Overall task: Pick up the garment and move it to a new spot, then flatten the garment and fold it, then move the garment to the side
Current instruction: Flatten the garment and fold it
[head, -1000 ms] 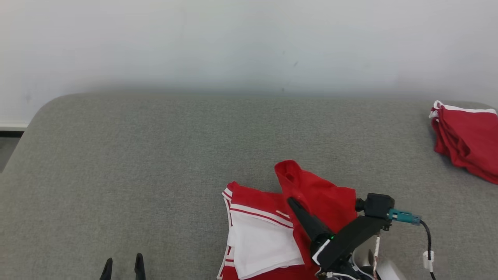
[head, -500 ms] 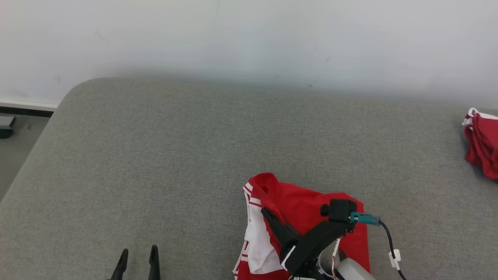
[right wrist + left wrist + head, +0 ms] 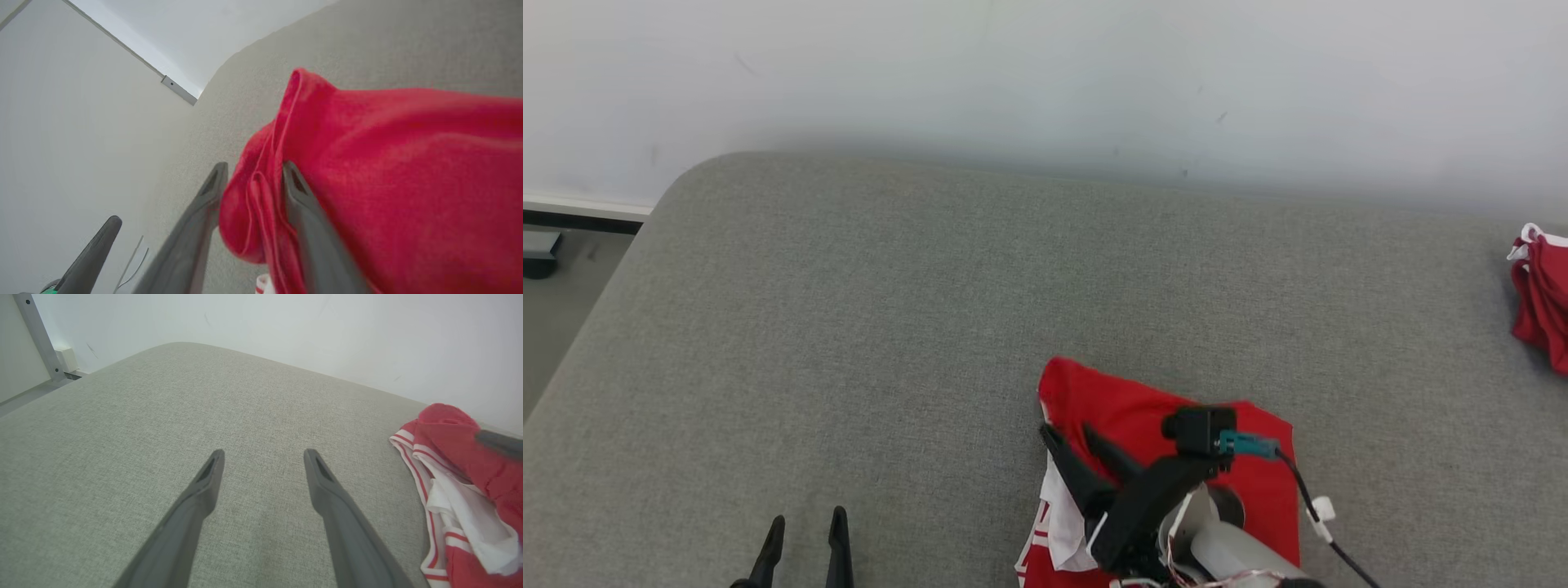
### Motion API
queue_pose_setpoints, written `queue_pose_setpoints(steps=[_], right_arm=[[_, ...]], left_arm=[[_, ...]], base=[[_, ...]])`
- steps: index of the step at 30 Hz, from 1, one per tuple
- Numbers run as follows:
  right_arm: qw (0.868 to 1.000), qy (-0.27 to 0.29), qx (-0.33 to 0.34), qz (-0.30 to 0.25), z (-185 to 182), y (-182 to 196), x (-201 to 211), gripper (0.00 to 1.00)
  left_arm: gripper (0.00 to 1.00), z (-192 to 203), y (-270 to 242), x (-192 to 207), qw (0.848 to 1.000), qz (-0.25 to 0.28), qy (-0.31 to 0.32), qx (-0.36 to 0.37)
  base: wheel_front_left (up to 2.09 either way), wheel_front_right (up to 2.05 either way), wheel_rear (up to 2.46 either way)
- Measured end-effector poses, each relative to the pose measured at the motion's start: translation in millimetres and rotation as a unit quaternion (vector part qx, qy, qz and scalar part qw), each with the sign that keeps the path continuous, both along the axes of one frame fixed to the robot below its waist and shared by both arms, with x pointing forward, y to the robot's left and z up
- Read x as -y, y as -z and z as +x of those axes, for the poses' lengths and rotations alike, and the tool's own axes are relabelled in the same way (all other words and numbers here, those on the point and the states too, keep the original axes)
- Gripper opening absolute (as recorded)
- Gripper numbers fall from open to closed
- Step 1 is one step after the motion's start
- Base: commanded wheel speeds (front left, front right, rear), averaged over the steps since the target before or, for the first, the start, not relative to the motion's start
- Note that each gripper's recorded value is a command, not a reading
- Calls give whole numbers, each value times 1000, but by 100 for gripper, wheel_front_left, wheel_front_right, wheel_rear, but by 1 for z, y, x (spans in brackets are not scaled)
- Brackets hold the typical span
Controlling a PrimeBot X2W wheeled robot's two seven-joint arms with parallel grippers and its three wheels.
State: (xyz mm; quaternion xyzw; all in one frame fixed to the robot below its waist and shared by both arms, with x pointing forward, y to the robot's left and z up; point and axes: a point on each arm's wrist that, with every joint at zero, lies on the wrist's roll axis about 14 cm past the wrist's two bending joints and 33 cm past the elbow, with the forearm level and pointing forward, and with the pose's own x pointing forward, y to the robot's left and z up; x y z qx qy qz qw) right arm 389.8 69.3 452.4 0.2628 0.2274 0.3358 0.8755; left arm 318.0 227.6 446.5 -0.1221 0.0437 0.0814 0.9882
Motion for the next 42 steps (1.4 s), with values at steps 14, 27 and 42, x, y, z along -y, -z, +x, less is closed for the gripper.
queue_pose_setpoints(steps=[14,27,42], right_arm=[[973,120,191,-41,62,-65,99,100],[922,263,258,-121,28,-66,205,100],[897,326,244,-175,-29,-50,246,100]], left_arm=[[100,0,-7,-4,1000,8,-1,12],[100,5,-16,-3,999,28,8,23],[100,15,-27,31,995,61,73,40]], base=[[0,0,0],[0,0,0],[0,0,0]])
